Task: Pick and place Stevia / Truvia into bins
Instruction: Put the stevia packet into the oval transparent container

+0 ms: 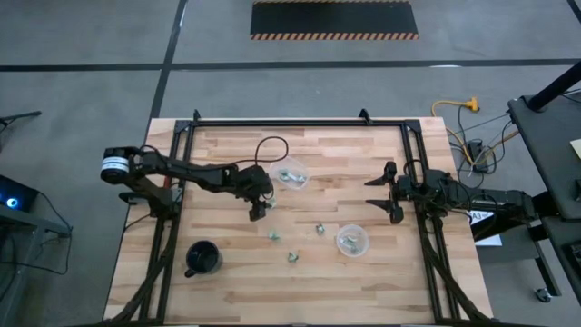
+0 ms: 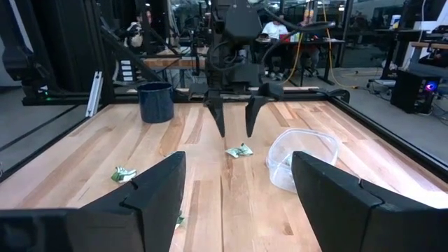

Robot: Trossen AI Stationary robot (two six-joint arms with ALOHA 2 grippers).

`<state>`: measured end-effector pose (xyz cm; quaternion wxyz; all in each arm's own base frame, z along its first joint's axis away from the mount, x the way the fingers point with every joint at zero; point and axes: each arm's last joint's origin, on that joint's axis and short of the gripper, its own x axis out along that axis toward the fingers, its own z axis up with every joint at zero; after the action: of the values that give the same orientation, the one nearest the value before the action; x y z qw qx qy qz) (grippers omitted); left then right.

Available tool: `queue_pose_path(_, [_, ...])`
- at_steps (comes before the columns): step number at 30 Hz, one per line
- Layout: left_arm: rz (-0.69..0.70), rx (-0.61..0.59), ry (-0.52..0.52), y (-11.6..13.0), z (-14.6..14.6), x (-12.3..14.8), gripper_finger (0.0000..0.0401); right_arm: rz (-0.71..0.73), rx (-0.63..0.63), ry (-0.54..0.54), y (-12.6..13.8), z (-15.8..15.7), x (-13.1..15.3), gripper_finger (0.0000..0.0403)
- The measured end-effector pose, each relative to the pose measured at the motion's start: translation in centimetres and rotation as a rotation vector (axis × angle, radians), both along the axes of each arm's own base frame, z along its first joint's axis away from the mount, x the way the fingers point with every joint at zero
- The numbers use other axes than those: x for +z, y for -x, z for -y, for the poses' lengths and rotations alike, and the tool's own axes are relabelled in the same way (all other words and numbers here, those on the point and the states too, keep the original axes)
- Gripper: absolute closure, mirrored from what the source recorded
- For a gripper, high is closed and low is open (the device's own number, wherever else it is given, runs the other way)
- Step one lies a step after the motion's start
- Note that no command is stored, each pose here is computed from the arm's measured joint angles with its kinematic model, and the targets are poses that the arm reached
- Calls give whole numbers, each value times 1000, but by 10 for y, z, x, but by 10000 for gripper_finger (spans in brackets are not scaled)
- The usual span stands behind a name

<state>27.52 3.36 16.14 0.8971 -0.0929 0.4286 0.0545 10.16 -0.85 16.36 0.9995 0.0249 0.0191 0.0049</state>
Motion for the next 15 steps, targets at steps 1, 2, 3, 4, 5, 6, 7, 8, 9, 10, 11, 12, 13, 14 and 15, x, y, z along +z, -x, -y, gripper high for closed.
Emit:
queue_pose_path(1, [-6,0,1,-1,0,-2,170,0,0,0,0,0,0,154])
queue_pose_path(2, [-15,0,2,-1,0,-4,170,0,0,0,0,0,0,154])
queue_pose_path(3, [-25,0,3,-2,0,-6,170,0,0,0,0,0,0,153])
queue_pose_path(4, [-32,0,4,-2,0,-8,170,0,0,0,0,0,0,152])
queue_pose_path(5, [-37,-1,4,-3,-1,-9,170,0,0,0,0,0,0,151])
queue_pose_path(6, [-39,-1,4,-4,-1,-11,170,0,0,0,0,0,0,150])
queue_pose_path(7, [-47,0,5,-4,-1,-12,170,0,0,0,0,0,0,149])
queue_pose_path(8, [-51,-1,5,-4,-1,-13,170,0,-1,0,0,0,0,148])
queue_pose_path(9, [-54,-1,6,-5,-1,-14,170,0,0,0,0,0,0,147])
queue_pose_path(10, [-59,-1,6,-5,-1,-16,170,0,0,0,0,0,0,147])
queue_pose_path(11, [-63,-3,5,-5,-1,-16,170,0,0,0,0,0,0,147])
queue_pose_path(12, [-62,-12,-2,-5,-1,-16,170,0,-1,0,0,0,0,147])
queue_pose_path(13, [-60,-17,-6,-5,-1,-16,170,0,0,0,0,0,0,148])
queue_pose_path(14, [-57,-19,-9,-5,-1,-15,170,0,0,0,0,0,0,148])
queue_pose_path(15, [-55,-19,-9,-6,-1,-14,170,0,-1,0,0,0,0,149])
